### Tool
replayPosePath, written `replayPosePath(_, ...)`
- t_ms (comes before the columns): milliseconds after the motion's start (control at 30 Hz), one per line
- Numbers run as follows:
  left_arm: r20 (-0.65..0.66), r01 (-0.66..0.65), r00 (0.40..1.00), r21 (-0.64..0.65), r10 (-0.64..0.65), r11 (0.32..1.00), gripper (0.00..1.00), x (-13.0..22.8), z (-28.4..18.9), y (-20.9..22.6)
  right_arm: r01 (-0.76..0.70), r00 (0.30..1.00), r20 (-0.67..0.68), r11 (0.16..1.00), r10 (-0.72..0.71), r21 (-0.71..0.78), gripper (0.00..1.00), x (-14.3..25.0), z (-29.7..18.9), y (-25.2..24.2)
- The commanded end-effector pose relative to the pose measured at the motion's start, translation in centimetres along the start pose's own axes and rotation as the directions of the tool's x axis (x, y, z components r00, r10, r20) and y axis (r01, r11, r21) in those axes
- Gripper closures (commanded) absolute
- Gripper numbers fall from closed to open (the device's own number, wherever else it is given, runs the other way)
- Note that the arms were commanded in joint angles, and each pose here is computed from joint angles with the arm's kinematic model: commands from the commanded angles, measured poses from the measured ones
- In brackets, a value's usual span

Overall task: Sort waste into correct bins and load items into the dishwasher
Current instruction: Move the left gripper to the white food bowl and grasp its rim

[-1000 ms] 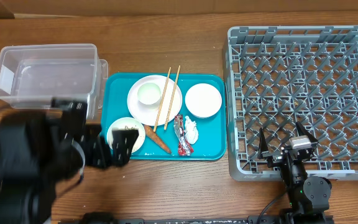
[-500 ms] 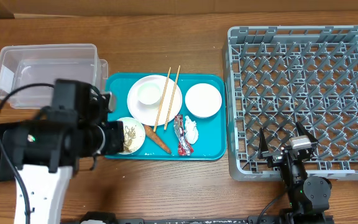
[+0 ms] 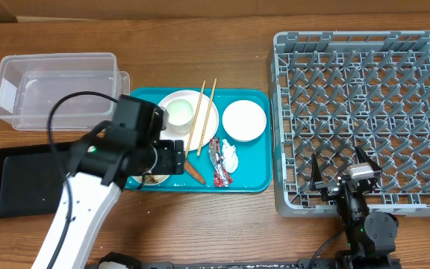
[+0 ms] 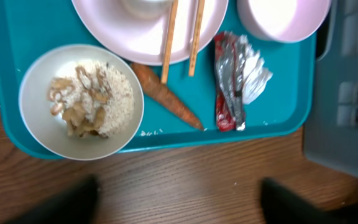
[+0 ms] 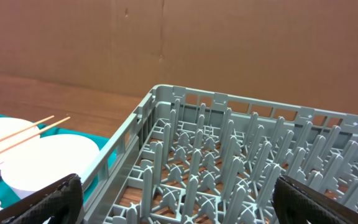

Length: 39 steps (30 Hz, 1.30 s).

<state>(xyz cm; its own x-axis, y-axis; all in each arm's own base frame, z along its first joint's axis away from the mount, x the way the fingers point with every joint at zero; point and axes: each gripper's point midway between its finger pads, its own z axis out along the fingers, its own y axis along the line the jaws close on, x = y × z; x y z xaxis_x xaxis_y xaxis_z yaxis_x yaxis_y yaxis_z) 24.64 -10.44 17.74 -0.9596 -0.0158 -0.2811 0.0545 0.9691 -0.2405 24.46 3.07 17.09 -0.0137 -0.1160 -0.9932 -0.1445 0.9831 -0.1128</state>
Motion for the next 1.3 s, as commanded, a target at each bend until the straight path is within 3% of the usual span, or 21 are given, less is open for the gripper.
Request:
replayPosePath(0,-0.107,0.019,0.994,-0.058,-0.025,0.998,0.64,1.4,3.3,0.8,0.003,1.0,0.005,1.0,-0.003,-0.001,0.0,0.1,0.0,0.0)
replayPosePath(267,-0.219,0.028,0.974,-0.141,-0.059,0.99,0.58,1.8,7.3,2.2,0.003,1.0,0.006,1.0,-0.003,0.0,0.0,0.1,0.0,0.0)
replayPosePath(533,-0.186,0.016,0.981,-0.194,-0.053,0.981,0.57,0.9,9.4,3.3,0.003,1.0,0.006,1.0,-0.003,0.0,0.0,0.1,0.0,0.0)
replayPosePath(933,-0.183,0.018,0.982,-0.193,-0.054,0.981,0.57,3.1,12.7,4.5,0.003,1.0,0.006,1.0,-0.003,0.0,0.0,0.1,0.0,0.0)
replayPosePath(1267,-0.125,-0.005,0.992,-0.165,-0.016,0.986,0.68,2.0,13.6,3.9,0.003,1.0,0.005,1.0,-0.003,-0.001,0.0,0.1,0.0,0.0)
